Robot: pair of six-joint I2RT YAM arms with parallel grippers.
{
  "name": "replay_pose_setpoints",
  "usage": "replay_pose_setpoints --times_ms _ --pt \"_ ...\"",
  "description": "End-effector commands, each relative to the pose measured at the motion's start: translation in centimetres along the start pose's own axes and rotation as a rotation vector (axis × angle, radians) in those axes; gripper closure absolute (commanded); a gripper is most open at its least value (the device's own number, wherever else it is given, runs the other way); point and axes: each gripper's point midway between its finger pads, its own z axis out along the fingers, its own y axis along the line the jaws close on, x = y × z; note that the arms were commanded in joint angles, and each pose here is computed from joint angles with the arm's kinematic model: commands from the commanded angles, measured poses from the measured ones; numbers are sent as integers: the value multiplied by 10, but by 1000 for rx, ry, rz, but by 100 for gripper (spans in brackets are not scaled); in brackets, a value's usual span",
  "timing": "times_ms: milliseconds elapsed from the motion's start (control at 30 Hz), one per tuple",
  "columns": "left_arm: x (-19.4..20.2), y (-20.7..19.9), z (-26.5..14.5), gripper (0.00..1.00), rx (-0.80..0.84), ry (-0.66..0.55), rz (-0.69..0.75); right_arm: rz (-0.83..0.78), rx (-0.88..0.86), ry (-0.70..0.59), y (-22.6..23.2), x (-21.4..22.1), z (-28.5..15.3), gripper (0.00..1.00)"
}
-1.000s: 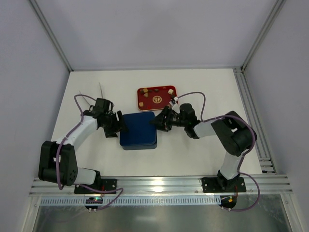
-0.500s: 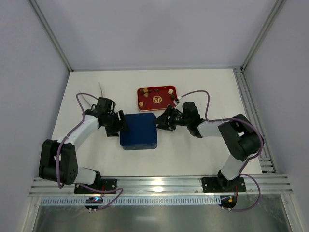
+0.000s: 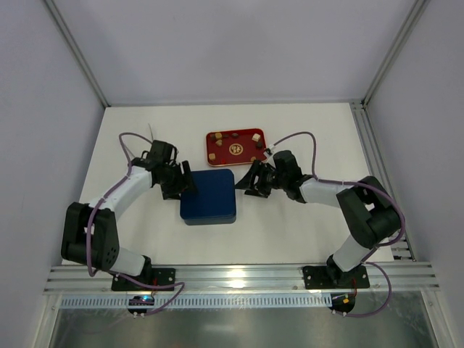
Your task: Pack the chocolate
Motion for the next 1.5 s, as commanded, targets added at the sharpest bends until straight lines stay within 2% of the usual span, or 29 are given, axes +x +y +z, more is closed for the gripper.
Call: replay_pose_setpoints --times_ms 0,467,733,900,1033,1333,1367,1467 --pt "-8 -6 -4 31 -7 -14 45 -85 13 -40 14 -13 -2 36" --pt "-7 -20 3 31 -36 14 111 -134 43 -23 23 -7 9 35" --pt "2 -9 12 32 -108 37 122 -143 89 -3 11 2 12 37" --pt "10 1 19 33 -156 64 118 -148 131 9 -3 11 14 50" --pt "17 9 25 34 -193 84 105 -140 159 22 -16 21 13 55" --pt "37 21 44 34 -242 141 61 -105 197 64 -47 41 17 58" --pt "39 24 46 35 -252 150 58 -101 205 70 -51 43 19 63" --pt "45 29 49 35 -271 163 55 -92 211 79 -58 47 21 67"
